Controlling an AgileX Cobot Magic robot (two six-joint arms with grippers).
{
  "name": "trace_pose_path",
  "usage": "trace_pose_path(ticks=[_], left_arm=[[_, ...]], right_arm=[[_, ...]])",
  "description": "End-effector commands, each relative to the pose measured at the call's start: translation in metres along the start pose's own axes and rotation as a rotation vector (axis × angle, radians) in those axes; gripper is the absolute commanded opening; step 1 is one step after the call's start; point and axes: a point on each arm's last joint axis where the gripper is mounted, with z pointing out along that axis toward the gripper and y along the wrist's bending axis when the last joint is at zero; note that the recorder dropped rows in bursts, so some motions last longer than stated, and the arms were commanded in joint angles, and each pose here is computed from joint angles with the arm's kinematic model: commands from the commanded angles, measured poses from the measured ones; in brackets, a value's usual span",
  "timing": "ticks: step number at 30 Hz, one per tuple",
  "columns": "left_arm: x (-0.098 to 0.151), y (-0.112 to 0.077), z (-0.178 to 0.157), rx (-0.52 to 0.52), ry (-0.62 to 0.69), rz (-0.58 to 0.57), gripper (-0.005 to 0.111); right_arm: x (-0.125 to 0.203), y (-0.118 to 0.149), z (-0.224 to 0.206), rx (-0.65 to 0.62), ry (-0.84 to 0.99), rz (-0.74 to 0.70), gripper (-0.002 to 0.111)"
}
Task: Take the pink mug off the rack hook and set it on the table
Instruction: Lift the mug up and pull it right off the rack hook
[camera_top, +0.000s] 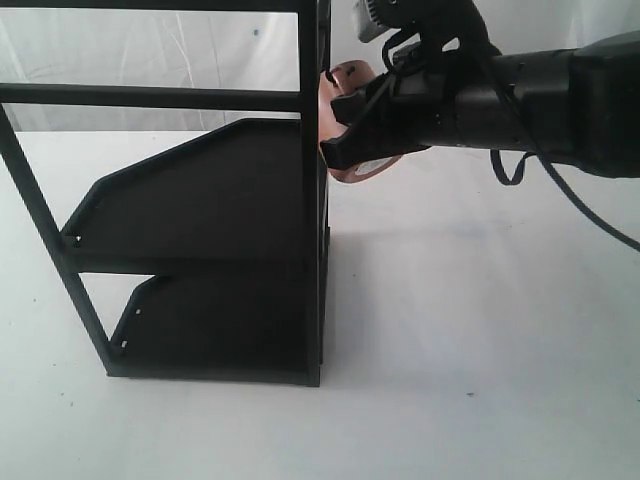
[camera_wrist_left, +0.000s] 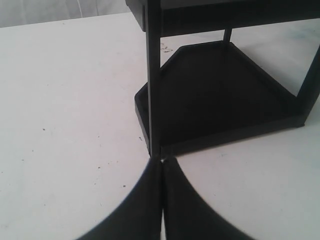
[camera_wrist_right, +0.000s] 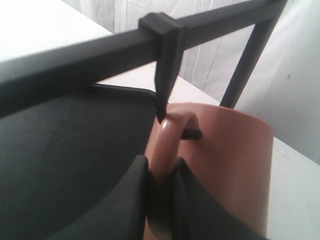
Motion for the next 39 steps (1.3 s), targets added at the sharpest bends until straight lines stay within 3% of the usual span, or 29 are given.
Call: trace_pose_path(ticks=[1, 13, 22, 28, 32, 39], left_arm=[[0.002, 0.0, 0.0, 0.0, 0.005, -0.008, 0.0], [0.002, 0.0, 0.0, 0.0, 0.005, -0.008, 0.0], [0.002, 0.0, 0.0, 0.0, 0.005, -0.008, 0.0], [0.002, 0.0, 0.0, 0.0, 0.005, -0.008, 0.0], [0.002, 0.0, 0.0, 0.0, 0.005, -0.008, 0.0], [0.002, 0.0, 0.0, 0.0, 0.005, -0.008, 0.0]], right_arm=[[-0.001, 0.0, 0.0, 0.004, -0.005, 0.007, 0.0], [-0.016, -0.006, -0.02, 0.095, -0.057, -0.005, 0.0], [-0.012, -0.019, -0.022, 0.244, -0.031, 0.003, 0.0], [0.014, -0.023, -0.022, 0.318, 0.057, -0.015, 0.0], [0.033, -0.019, -0.021, 0.303, 0.116, -0.06, 0.0], [0.054, -0.016, -0.022, 0.309, 0.159, 0.055, 0.0]])
